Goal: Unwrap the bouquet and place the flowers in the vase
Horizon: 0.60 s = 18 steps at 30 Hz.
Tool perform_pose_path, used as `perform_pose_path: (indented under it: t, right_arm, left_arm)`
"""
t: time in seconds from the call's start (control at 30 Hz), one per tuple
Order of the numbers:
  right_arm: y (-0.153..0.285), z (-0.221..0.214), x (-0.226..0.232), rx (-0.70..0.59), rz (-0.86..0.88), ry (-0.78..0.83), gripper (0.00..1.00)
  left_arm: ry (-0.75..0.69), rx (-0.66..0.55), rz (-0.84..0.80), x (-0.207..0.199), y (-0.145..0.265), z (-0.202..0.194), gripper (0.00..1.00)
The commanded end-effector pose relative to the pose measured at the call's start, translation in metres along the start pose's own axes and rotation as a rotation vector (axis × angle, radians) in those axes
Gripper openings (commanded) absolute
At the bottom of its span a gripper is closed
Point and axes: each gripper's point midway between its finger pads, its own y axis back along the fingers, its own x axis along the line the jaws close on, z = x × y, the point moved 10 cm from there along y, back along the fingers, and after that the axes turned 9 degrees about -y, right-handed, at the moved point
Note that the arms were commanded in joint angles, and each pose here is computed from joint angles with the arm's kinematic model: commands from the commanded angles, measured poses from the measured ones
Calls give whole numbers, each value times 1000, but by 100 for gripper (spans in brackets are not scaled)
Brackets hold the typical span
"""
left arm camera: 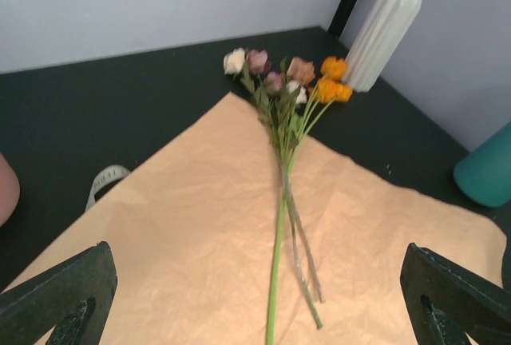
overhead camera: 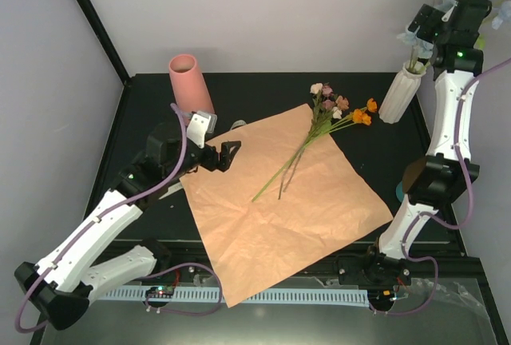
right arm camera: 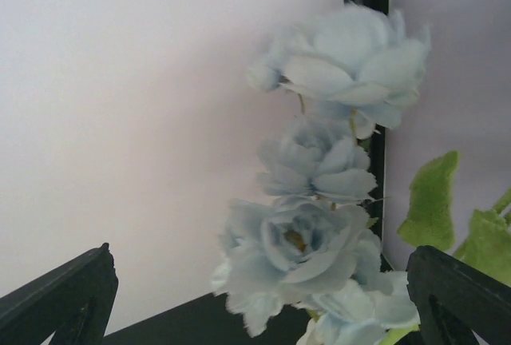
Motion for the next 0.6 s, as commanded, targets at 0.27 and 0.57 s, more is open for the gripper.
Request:
perform_pose_path:
  t: [0.27, 0.57]
  right_arm:
    - [111, 2, 65, 9, 102, -29, 100]
    - [176, -103, 98, 258, 154, 16, 100]
  left_arm:
    - [-17, 316, -4, 3, -42, -10, 90]
    - [71, 487, -116, -3, -105, -22, 79]
